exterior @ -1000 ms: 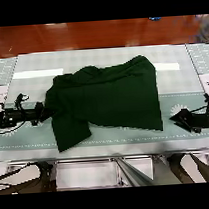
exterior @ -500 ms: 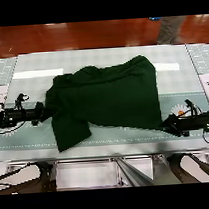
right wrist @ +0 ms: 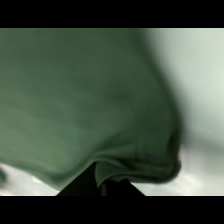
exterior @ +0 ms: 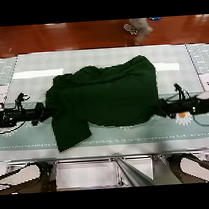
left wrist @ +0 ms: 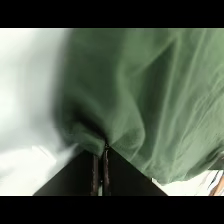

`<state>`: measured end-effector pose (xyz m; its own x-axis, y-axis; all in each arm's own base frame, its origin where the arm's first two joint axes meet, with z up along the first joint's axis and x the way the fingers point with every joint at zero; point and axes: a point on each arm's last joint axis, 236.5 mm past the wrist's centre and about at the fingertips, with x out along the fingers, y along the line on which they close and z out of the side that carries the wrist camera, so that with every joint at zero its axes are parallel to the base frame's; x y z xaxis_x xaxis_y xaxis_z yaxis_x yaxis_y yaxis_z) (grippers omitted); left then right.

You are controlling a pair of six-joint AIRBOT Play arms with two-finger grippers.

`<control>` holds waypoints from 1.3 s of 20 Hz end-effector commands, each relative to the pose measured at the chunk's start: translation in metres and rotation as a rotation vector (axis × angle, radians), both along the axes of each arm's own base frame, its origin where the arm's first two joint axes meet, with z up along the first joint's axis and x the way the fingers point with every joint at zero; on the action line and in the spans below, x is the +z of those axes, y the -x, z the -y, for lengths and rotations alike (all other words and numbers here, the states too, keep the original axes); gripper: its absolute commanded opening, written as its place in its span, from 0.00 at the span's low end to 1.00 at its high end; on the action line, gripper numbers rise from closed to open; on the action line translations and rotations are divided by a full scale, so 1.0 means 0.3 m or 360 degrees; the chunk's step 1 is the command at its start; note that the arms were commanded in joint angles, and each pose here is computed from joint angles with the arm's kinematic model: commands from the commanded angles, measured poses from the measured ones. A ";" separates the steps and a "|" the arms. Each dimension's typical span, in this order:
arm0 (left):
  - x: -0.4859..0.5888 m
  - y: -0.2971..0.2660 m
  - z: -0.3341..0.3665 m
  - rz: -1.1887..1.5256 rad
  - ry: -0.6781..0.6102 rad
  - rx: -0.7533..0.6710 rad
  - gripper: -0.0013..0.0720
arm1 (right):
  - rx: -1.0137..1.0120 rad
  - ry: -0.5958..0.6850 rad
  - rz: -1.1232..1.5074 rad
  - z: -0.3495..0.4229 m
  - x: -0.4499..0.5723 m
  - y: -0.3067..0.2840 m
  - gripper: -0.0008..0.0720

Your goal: Fold the shirts.

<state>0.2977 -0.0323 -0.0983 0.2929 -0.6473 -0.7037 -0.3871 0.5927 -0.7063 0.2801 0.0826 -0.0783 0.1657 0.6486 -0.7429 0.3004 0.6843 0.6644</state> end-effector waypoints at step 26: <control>2.102 0.670 0.063 0.2589 -0.1623 0.0568 0.04 | -0.0149 0.1254 0.2079 0.132 1.803 0.344 0.05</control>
